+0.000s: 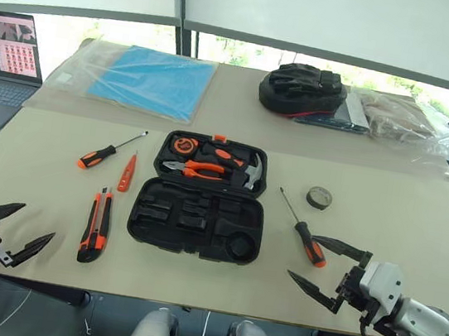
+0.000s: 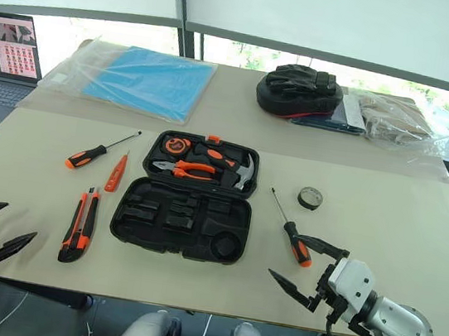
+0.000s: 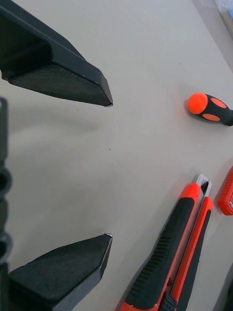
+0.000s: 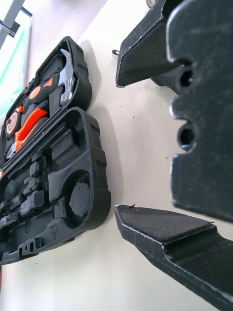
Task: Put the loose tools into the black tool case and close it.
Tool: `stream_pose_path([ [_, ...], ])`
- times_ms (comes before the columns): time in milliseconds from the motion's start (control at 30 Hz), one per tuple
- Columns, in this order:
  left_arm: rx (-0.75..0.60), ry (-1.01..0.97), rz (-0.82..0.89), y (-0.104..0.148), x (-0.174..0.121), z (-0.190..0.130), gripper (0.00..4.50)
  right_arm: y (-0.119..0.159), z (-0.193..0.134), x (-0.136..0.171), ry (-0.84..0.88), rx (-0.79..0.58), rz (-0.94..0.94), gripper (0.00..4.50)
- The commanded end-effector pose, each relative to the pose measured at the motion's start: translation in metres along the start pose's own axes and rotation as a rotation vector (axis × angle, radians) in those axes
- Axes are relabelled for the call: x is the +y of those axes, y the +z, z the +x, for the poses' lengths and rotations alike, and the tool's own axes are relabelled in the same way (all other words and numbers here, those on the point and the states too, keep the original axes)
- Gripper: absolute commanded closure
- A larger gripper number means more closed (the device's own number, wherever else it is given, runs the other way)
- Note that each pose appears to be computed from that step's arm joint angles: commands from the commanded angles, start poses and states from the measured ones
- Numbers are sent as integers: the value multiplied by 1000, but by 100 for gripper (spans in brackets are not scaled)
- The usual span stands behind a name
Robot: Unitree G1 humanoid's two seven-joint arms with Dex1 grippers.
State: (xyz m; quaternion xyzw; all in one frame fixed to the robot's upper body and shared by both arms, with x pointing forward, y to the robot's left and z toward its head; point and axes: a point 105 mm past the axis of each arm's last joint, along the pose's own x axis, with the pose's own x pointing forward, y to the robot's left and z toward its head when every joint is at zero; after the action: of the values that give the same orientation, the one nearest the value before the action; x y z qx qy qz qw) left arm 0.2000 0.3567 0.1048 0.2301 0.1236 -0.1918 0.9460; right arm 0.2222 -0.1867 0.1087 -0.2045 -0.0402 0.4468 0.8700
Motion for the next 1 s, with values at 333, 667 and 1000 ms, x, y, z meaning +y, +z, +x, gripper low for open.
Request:
stream_pose_path([
  [333,95,258,-485,-23,22,-33,0,96,50,-21,-99,-565,44,2],
  [667,112,146,-444,40,60,48,0,74,54,-3,-40,-501,69,2],
  [1000,200,43,-279,71,86,150,0,66,50,2,-40,-457,90,2],
])
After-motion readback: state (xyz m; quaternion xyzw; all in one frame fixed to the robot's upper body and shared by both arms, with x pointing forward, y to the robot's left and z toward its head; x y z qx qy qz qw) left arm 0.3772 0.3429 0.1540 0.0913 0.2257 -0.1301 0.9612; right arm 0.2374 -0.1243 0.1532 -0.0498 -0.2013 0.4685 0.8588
